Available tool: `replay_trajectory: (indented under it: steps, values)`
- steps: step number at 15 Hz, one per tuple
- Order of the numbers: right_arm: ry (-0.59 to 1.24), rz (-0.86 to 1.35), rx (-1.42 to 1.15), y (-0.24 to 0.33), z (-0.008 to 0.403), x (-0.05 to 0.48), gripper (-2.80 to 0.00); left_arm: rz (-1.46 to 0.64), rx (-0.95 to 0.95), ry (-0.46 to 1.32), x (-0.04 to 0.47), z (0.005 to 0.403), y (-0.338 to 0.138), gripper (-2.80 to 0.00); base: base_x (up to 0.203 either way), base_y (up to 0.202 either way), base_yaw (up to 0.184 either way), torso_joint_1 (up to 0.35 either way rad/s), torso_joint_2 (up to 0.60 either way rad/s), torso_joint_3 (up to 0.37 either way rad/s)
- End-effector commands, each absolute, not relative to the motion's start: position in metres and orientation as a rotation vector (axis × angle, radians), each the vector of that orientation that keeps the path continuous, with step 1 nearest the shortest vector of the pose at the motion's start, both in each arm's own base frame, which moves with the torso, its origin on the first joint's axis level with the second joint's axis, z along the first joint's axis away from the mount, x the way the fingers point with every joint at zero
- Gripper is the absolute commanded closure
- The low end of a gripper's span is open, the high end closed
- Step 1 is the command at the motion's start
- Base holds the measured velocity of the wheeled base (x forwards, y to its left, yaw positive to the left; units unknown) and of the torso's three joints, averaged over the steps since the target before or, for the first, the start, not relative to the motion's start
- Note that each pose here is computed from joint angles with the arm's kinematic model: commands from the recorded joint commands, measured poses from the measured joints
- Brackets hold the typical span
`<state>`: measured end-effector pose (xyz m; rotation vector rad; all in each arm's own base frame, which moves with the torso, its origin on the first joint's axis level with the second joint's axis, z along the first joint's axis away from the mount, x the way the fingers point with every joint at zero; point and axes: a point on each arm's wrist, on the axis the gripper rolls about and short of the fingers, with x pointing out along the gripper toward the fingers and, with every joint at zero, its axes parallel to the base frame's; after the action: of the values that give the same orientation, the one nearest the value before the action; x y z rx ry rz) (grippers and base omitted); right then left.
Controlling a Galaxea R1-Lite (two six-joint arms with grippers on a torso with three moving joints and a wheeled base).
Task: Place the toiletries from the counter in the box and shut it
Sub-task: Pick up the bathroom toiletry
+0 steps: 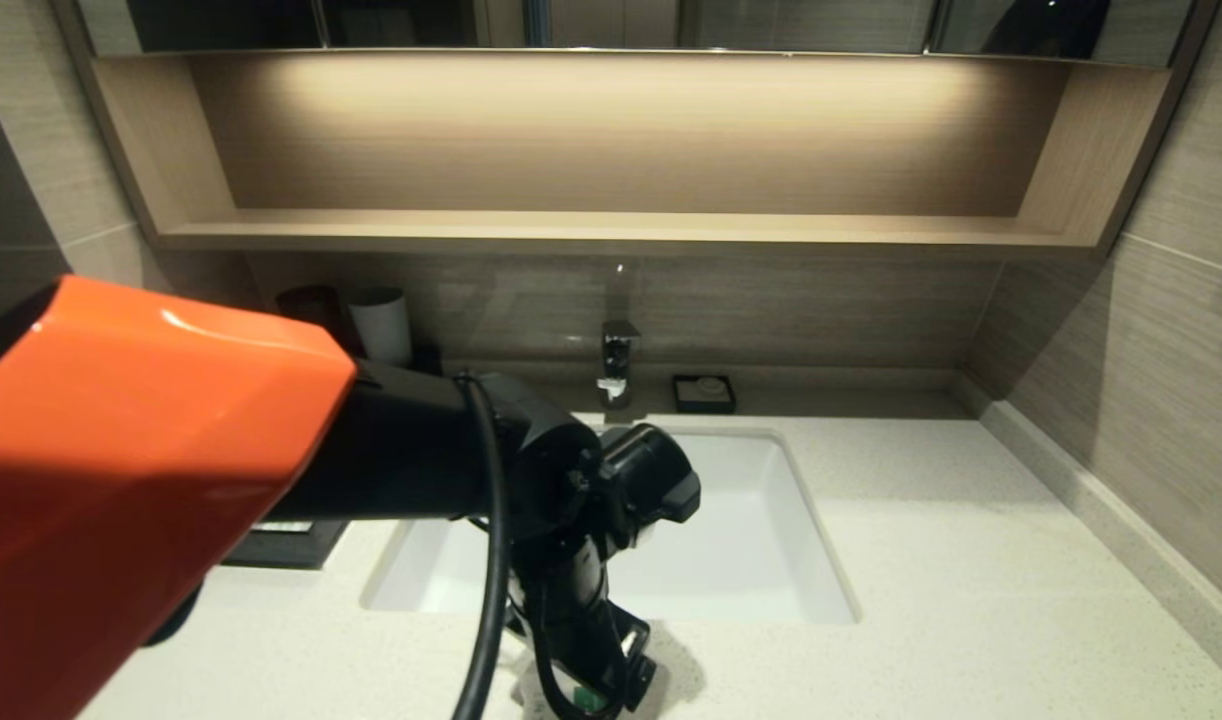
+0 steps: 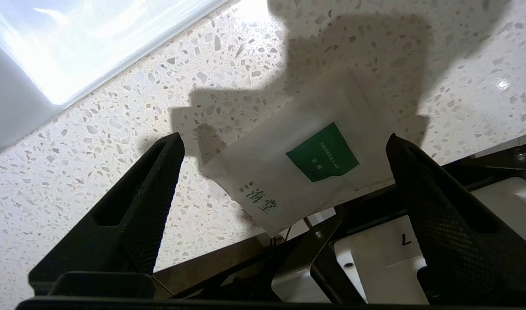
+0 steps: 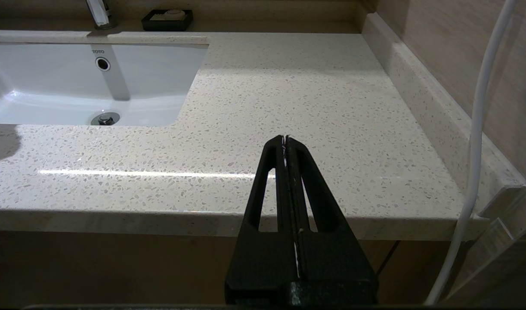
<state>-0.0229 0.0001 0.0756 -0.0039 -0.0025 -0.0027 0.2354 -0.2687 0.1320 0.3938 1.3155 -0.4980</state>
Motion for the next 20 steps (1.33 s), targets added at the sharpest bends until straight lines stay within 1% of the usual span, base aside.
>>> replay_trajectory:
  steps: [1,20]
  values:
    - [0.0,-0.003,-0.005,0.0,0.075,-0.023,0.0,-0.485,0.397,1.332,0.237,0.128,-0.267,-2.8,0.0,0.0,0.0,0.0,0.0,0.0]
    - [0.0,-0.003,-0.005,0.0,0.075,-0.023,0.0,-0.444,0.367,1.372,0.242,0.116,-0.269,-2.8,0.0,0.0,0.0,0.0,0.0,0.0]
